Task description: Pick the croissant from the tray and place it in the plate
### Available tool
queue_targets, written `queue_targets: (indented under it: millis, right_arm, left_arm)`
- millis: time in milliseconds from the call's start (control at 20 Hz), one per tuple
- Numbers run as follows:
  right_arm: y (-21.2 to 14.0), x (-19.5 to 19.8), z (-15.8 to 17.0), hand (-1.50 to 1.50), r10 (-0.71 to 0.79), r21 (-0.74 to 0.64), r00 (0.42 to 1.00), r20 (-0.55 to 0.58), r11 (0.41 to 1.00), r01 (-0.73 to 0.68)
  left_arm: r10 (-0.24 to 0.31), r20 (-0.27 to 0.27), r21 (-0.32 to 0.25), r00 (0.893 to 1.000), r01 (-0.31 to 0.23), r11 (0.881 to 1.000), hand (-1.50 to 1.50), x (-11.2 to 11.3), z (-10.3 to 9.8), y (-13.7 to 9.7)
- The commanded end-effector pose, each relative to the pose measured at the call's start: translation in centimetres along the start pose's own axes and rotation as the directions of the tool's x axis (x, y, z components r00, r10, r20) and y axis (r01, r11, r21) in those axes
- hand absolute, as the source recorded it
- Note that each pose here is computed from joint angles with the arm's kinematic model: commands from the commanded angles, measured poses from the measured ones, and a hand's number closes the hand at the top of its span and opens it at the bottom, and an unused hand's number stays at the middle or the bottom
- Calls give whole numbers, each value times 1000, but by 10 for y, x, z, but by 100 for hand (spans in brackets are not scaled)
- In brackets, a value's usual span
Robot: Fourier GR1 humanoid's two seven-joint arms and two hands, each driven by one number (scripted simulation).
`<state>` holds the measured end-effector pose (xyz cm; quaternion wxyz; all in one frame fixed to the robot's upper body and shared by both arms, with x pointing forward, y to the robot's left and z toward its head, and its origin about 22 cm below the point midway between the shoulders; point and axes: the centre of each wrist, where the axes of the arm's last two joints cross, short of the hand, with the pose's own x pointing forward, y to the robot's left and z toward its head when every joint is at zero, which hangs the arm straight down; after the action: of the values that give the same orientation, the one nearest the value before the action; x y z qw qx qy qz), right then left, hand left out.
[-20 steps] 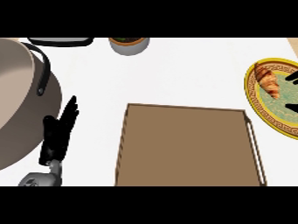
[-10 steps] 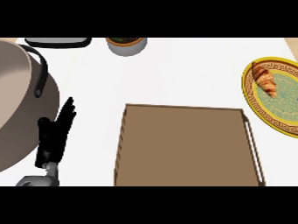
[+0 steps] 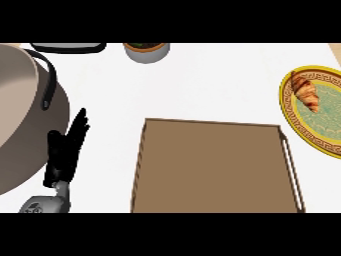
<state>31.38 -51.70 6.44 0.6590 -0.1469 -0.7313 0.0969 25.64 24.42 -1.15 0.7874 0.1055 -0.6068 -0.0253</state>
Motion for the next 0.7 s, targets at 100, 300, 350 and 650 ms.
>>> queue_targets:
  millis: [100,300,350,650]
  right_arm:
    - [9,-15,10,-150,-52,40,995,87,998,48]
    - [14,-14,5,-150,-43,27,996,80,999,41]
    - [16,-22,13,-150,-40,21,998,56,999,39]
    - [29,-17,-1,-150,55,8,998,19,998,-55]
  left_arm:
    - [9,-6,-1,1000,-9,1000,0,11,4,-6]
    - [3,-15,-13,1000,-4,1000,0,3,-13,-1]
    - [2,-7,9,1000,-2,1000,0,4,4,-1]
    - [-8,-11,-1,1000,8,1000,0,2,1,-5]
